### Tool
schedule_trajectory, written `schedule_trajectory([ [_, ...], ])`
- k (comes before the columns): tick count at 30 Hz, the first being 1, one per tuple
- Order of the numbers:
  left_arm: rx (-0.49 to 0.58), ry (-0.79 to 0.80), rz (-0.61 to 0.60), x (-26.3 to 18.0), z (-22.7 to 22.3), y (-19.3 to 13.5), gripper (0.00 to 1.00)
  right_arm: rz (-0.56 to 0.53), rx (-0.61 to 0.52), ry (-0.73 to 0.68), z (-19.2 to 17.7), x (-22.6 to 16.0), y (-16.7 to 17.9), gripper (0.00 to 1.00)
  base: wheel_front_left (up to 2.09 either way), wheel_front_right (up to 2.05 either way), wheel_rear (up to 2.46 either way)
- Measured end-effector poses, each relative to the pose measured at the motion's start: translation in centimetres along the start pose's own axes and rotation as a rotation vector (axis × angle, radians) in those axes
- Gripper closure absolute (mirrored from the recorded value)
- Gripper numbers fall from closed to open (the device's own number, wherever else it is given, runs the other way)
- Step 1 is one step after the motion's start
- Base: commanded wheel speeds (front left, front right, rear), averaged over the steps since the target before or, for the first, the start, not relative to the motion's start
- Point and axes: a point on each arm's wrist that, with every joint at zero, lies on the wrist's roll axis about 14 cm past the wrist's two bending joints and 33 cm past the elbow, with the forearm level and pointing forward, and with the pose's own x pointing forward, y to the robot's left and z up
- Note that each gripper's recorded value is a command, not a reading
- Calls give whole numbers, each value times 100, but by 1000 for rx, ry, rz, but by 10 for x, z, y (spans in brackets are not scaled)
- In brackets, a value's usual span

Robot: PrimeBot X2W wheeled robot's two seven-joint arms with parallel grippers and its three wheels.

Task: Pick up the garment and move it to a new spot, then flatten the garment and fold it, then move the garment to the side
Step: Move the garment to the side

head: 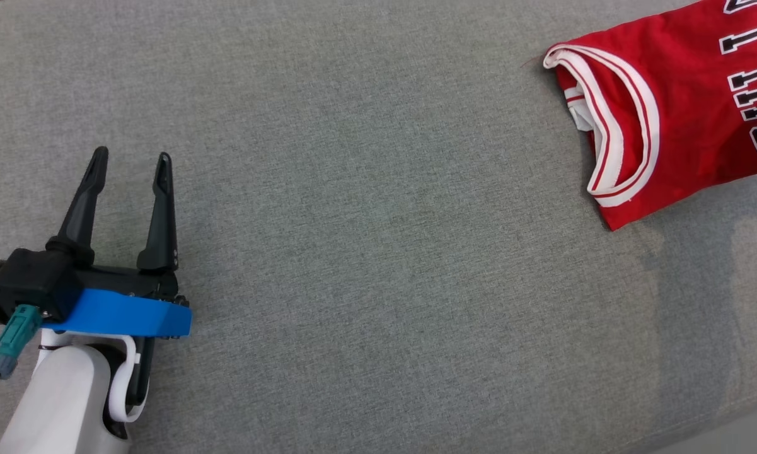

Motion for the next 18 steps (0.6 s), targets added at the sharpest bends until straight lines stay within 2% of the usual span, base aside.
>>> schedule_trajectory([
  [5,18,11,-12,7,-3,3,0,-38,-14,-30,-5,5,-7,100,0,0,0],
  [6,20,13,-12,7,-3,3,0,-44,-20,-40,-3,5,-9,88,0,0,0],
  [9,24,13,-14,8,-1,3,0,-54,-17,-53,-3,6,-9,80,0,0,0],
  [10,25,12,-14,7,0,3,0,-54,-13,-59,-3,6,-8,65,0,0,0],
  [11,26,11,-15,7,2,2,0,-52,-5,-72,0,6,-6,15,0,0,0],
  [12,27,6,-13,4,6,1,0,-51,7,-88,3,5,-4,0,0,0,0],
  [18,22,-32,38,-18,27,5,0,-38,67,-190,26,-7,3,0,0,0,0],
])
